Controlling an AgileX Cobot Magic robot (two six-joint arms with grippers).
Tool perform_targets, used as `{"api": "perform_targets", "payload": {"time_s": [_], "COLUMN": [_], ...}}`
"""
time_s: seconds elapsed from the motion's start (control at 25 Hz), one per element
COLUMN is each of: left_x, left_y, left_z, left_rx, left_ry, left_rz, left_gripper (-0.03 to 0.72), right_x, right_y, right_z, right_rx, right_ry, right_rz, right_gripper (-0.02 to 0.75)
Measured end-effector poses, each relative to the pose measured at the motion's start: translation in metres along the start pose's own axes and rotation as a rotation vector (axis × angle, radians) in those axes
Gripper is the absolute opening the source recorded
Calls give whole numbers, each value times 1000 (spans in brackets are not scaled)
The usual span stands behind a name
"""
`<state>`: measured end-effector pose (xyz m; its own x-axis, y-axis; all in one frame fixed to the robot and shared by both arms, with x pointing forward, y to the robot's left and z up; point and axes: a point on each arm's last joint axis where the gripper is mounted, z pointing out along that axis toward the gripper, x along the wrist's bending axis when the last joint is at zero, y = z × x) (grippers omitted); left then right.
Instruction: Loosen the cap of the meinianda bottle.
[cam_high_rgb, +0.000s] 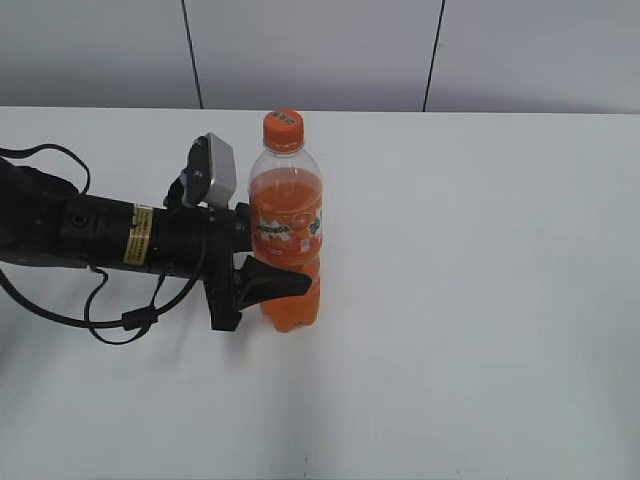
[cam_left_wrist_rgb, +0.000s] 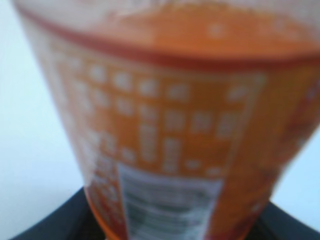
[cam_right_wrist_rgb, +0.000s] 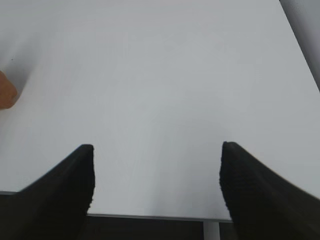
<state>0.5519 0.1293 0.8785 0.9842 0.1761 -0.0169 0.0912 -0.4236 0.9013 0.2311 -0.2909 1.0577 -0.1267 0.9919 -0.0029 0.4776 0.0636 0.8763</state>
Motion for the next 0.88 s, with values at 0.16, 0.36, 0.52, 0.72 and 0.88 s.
{"api": "perform_targets", "payload": {"time_s": [0.16, 0.36, 0.52, 0.72, 0.88], "left_x": [0, 0, 0, 0, 0], "left_y": [0, 0, 0, 0, 0], "left_z": [0, 0, 0, 0, 0], "left_rx": [0, 0, 0, 1, -1], "left_ry": [0, -1, -1, -1, -3], "left_rz": [0, 0, 0, 1, 1], "left_gripper": [387, 387, 386, 386, 385], "right_x": [-2, -5, -8, -13, -17], "right_y": [21, 60, 94, 133, 156], "right_z": [6, 19, 39, 68, 101], "right_rx": [73, 171, 255, 357, 489], "right_ry": [4, 8, 9, 13, 21], "right_rz": [6, 30, 58, 71, 78], "right_gripper": [585, 585, 546, 473, 449]}}
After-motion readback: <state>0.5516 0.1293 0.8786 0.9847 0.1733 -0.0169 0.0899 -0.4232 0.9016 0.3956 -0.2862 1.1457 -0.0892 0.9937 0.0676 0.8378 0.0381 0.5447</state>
